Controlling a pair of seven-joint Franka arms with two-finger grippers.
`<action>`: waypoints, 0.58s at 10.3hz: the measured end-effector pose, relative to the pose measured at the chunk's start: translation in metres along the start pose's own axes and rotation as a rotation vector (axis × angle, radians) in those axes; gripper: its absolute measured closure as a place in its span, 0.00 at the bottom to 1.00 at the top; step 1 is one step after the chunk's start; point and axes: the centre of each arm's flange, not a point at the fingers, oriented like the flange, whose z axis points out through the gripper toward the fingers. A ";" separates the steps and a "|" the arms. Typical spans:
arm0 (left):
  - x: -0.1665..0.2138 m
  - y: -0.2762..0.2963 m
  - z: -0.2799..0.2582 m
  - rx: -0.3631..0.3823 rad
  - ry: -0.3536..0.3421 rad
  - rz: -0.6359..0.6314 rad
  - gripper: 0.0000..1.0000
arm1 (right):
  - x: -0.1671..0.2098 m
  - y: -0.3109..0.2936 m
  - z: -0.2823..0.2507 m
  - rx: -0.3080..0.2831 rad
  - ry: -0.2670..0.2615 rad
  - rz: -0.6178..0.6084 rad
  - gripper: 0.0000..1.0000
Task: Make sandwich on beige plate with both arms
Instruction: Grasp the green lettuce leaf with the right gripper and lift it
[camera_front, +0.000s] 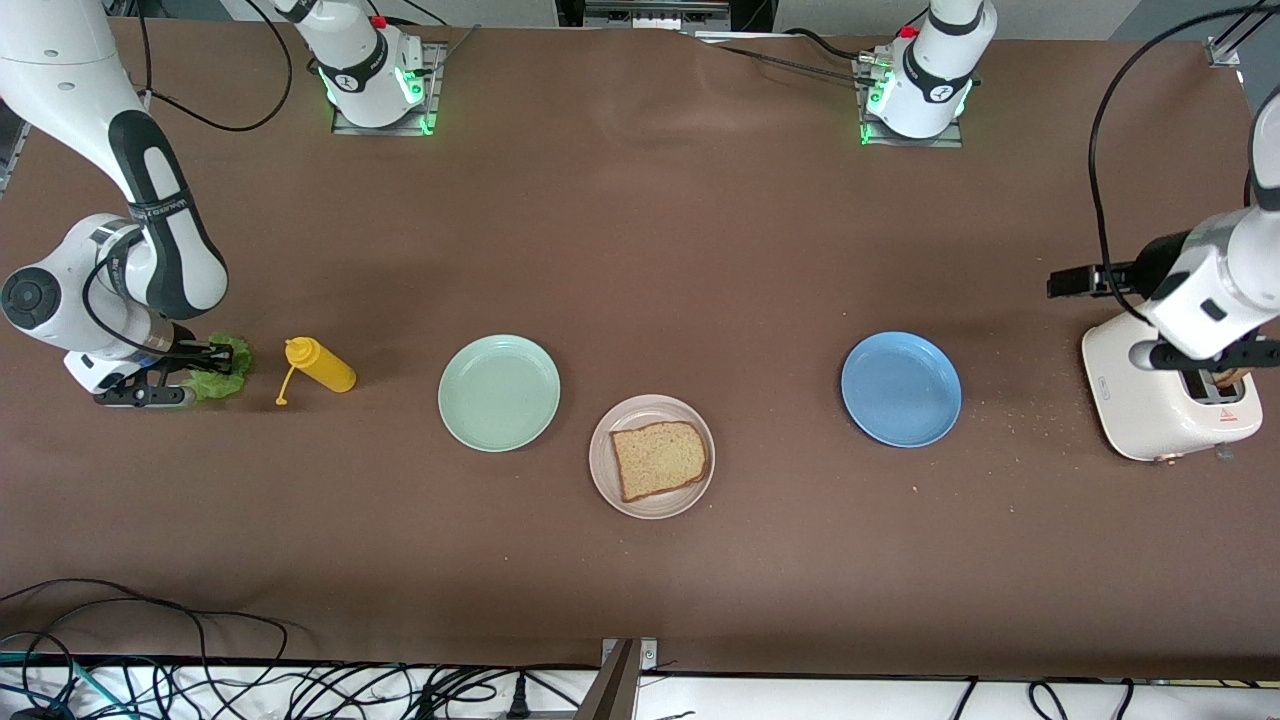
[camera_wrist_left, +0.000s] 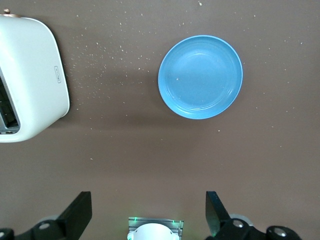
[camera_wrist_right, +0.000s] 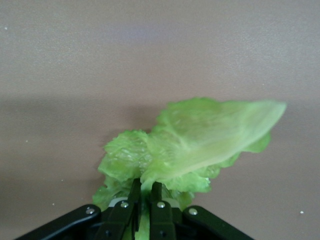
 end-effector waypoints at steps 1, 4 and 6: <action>-0.006 -0.002 -0.003 0.001 0.020 -0.005 0.00 | 0.000 0.000 -0.001 0.000 0.002 0.000 0.90; -0.014 -0.009 -0.011 -0.001 0.046 -0.047 0.00 | 0.013 -0.007 -0.037 0.021 0.001 -0.015 0.90; -0.019 -0.012 -0.020 -0.002 0.064 -0.063 0.00 | 0.031 -0.025 -0.107 0.076 -0.059 -0.032 0.92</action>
